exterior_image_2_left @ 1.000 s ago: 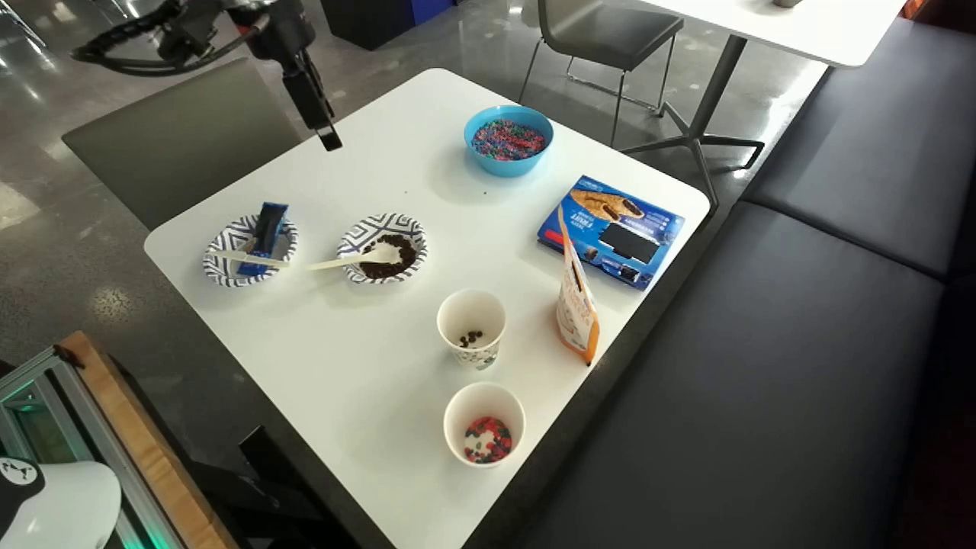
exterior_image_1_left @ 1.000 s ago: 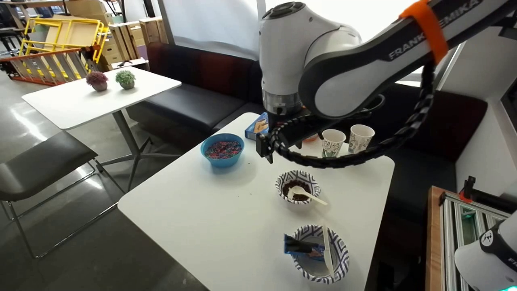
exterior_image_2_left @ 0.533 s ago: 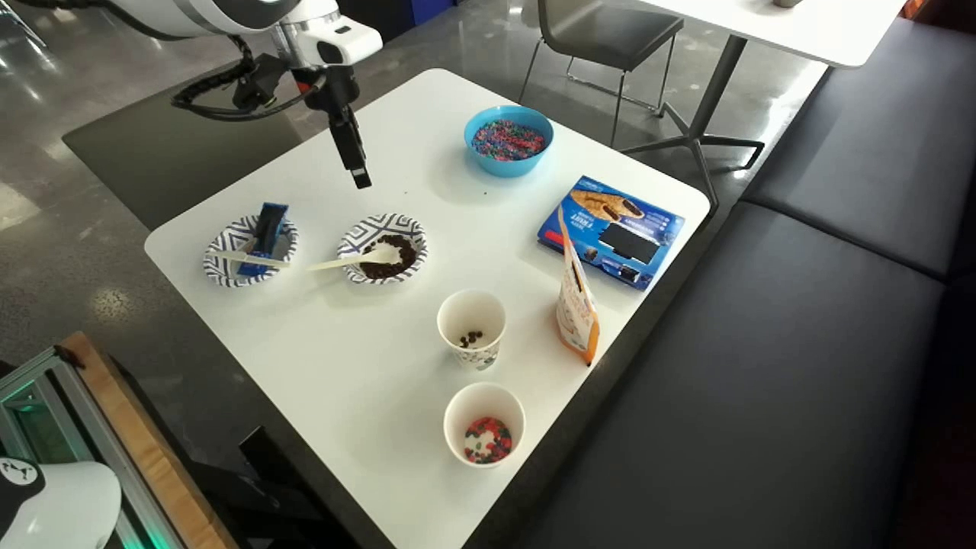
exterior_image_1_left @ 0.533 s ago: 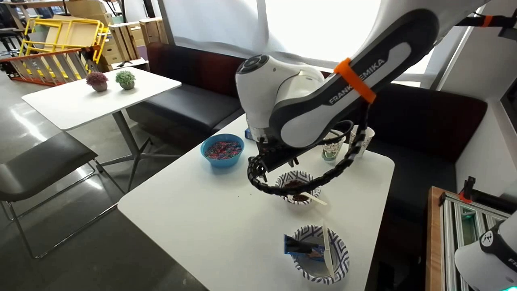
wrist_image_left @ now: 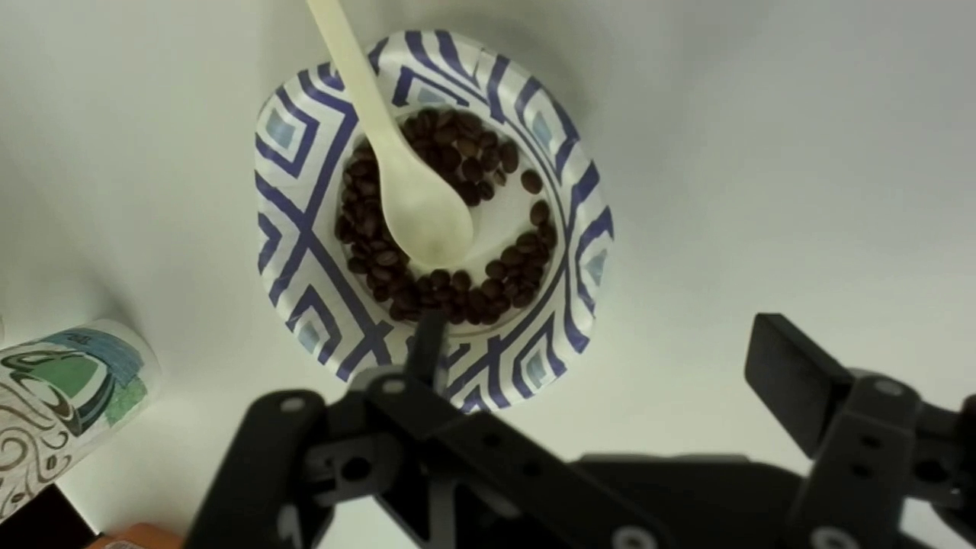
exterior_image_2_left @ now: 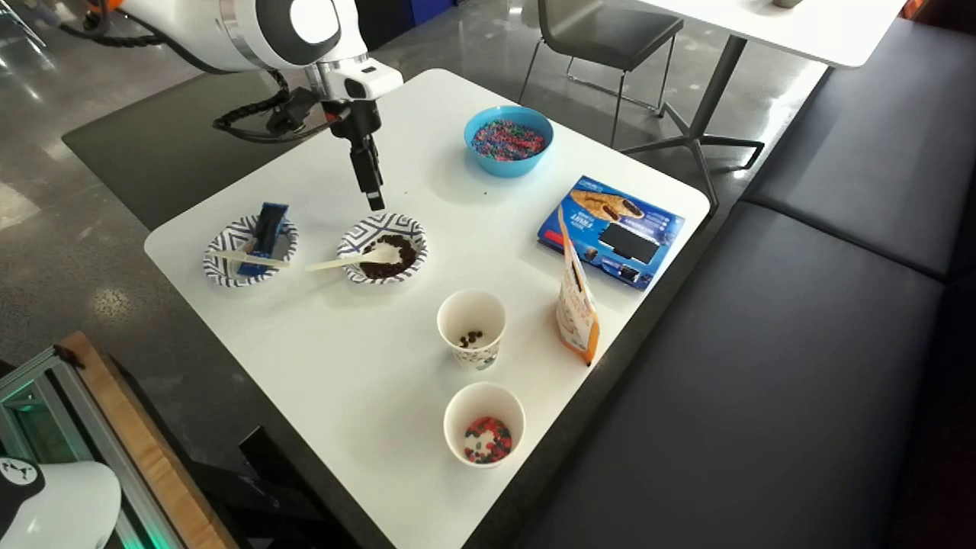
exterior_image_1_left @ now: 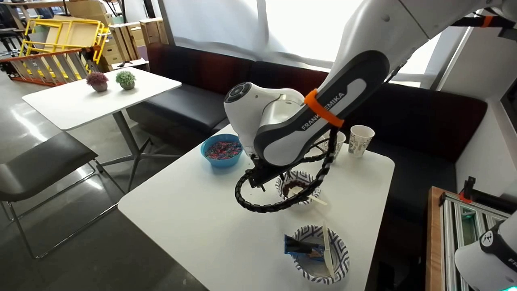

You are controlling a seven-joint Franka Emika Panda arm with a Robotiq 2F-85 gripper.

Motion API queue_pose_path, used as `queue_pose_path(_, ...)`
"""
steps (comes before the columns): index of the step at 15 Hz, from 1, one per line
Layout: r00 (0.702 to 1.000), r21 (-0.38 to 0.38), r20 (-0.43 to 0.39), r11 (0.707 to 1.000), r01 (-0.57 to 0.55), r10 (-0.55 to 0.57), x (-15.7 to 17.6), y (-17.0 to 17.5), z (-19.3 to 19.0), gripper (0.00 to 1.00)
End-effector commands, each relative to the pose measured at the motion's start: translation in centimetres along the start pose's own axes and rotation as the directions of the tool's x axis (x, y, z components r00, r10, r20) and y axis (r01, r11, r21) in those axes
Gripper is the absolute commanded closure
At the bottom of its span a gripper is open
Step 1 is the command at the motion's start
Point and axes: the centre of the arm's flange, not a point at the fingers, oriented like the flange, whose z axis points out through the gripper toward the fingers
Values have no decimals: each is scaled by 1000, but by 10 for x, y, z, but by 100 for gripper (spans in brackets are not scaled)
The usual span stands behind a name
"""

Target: Move the blue and white bowl to the left, then use the spoon to place some of its contents into the cup

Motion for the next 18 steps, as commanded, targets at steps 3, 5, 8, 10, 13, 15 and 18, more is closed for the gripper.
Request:
queue_pose_path(3, 998, -37, 45, 999, -41, 42, 18, -12, 20, 1)
queue_pose_path(5, 997, -46, 59, 998, -45, 48, 20, -13, 27, 8)
queue_pose_path(8, 994, -72, 87, 996, -54, 60, 19, -14, 37, 16)
queue_pose_path(10, 993, -89, 102, 994, -56, 65, 18, -14, 42, 28)
queue_pose_path(13, 990, -106, 122, 993, -60, 73, 18, -13, 46, 42)
queue_pose_path(15, 988, -112, 131, 992, -63, 77, 18, -13, 47, 41)
queue_pose_path(18, 987, -100, 142, 993, -60, 74, 18, -13, 47, 53)
